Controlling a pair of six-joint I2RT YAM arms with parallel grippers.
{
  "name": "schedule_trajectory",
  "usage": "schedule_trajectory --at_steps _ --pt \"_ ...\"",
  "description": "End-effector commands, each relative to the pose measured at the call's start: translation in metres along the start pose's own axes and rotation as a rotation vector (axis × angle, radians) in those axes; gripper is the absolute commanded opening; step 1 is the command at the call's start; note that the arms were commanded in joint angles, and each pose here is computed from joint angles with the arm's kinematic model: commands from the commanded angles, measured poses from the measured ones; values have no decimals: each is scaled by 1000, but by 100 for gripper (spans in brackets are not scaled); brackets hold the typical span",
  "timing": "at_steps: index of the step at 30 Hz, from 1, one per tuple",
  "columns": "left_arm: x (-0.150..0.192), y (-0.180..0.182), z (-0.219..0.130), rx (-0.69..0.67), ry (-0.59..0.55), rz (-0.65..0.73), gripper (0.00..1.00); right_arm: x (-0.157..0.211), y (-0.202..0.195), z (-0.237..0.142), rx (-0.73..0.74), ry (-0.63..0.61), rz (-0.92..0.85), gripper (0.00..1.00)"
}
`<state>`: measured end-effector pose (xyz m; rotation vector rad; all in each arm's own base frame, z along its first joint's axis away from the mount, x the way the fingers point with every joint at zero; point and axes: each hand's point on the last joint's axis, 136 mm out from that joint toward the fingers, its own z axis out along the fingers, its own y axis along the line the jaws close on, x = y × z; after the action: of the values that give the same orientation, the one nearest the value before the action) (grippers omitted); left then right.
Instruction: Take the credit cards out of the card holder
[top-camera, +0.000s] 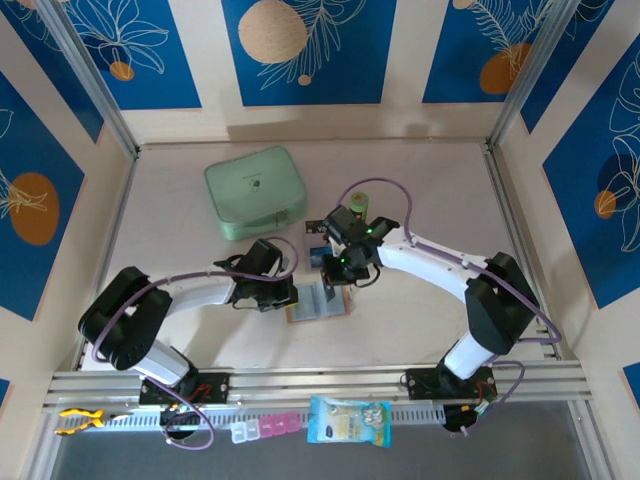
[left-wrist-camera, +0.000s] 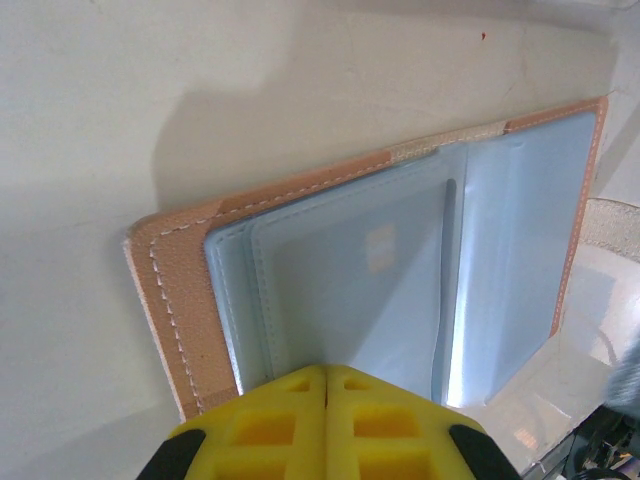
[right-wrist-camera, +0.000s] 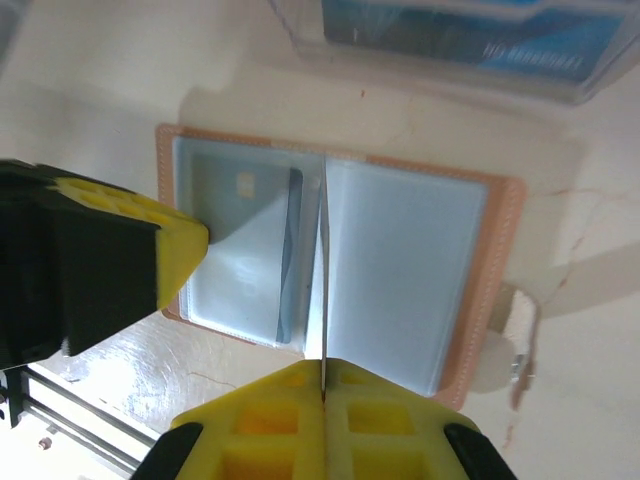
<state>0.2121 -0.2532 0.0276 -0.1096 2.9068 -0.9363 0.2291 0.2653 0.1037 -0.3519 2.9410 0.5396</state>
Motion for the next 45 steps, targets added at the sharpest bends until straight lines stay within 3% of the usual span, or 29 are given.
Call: schedule_trajectory --at_steps 1,10,15,18,25,31,45 --pt "-4 3 -7 -26 -15 2 2 -11 -2 -22 -29 -34 -105 2" --pt "-7 -5 -19 -8 -43 10 5 -37 -7 -42 -75 -105 -579 0" --pt "-7 -5 -26 -13 -59 14 6 -53 -12 -49 30 -158 -936 0" --pt "-5 -3 -29 -17 -67 13 6 -68 -21 -51 135 -163 -1064 0" --pt "-3 3 -39 -21 -96 9 6 -102 -22 -58 119 -173 -1195 0" --pt "-3 12 -54 -40 -137 -5 8 -118 -22 -48 56 -102 -1242 0" --pt "-5 21 -63 -50 -161 -32 9 -152 -29 -24 15 -55 -1267 0"
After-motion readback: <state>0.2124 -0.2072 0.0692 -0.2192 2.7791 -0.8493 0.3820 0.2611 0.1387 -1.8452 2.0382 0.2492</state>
